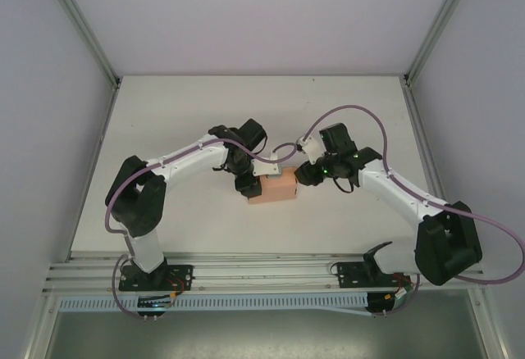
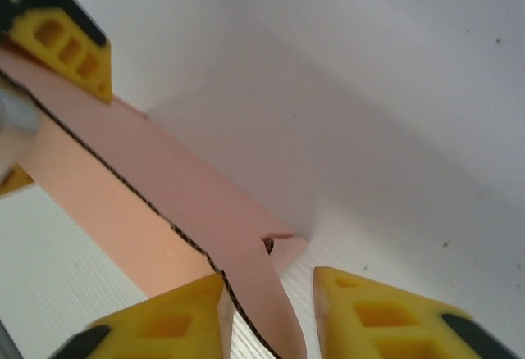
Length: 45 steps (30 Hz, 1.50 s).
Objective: Assemble paper box
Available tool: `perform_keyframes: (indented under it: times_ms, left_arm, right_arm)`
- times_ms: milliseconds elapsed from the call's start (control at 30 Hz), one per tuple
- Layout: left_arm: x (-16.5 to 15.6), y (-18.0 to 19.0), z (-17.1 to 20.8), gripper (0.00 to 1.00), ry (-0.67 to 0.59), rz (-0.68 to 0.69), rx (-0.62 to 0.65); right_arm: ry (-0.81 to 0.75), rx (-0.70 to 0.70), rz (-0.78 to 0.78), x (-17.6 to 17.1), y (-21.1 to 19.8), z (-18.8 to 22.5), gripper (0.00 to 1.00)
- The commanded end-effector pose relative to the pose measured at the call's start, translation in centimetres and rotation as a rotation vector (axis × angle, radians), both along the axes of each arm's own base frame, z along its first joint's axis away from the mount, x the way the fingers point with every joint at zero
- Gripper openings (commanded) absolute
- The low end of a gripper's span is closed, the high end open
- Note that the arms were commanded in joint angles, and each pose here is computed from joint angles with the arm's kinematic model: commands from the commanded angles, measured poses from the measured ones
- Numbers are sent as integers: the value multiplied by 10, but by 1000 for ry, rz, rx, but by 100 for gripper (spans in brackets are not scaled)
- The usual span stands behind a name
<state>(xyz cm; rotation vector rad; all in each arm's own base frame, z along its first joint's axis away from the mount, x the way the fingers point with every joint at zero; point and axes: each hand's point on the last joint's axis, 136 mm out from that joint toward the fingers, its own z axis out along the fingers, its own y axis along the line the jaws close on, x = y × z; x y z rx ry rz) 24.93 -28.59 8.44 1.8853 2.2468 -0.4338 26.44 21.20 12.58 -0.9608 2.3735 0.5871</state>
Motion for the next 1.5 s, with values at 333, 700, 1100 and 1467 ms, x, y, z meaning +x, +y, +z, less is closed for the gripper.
perform_keyframes:
  times_ms: [333, 700, 1100, 1467]
  left_arm:
    - [14, -3, 1, 44, 6, 44, 32]
    - [14, -5, 2, 43, 7, 47, 24]
    - [10, -3, -2, 43, 24, 37, 37]
    - [15, -7, 2, 43, 4, 49, 14]
  right_arm:
    - [14, 54, -108, -4, 19, 28, 13]
    - [40, 24, -225, 7, 21, 23, 11]
    - [13, 15, -242, 18, 25, 34, 16]
    - [67, 2, -299, 14, 21, 7, 0]
